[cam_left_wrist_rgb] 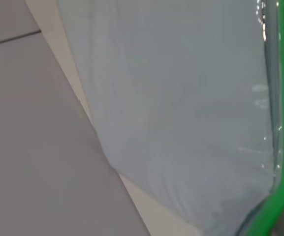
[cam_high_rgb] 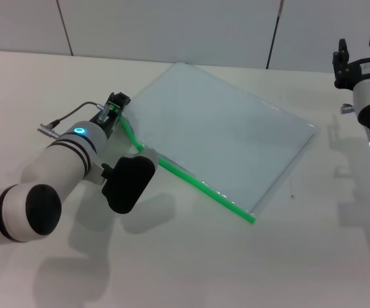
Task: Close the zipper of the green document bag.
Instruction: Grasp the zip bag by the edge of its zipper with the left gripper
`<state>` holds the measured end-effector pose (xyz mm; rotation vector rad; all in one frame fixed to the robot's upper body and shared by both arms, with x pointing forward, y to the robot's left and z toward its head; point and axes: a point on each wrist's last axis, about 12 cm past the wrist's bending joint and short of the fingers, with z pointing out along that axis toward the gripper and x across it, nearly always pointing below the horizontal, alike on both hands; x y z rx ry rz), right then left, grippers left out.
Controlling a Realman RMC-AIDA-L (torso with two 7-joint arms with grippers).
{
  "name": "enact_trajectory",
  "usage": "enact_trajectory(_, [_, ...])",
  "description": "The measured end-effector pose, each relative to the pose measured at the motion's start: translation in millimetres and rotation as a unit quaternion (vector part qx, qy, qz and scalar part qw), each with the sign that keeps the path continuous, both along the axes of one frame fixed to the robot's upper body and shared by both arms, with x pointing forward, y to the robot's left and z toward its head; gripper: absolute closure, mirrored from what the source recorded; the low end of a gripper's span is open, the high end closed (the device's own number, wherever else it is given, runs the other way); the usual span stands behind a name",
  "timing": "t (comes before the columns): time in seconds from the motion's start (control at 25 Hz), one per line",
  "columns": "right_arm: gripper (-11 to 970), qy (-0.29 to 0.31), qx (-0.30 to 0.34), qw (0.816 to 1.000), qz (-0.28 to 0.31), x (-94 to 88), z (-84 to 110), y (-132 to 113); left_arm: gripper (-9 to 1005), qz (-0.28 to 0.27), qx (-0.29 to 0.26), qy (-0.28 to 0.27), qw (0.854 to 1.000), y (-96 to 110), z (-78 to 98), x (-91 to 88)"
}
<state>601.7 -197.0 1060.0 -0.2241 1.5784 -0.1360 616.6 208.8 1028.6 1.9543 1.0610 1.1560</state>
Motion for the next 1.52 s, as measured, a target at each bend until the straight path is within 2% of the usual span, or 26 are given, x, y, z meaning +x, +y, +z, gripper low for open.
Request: enact_trajectory(1.52, [442, -0.003, 0.000, 1.000, 0.006, 2.0, 2.4, 3.5, 592, 0.009, 0.009, 0.009, 1.000, 7.4, 7.2, 14.7])
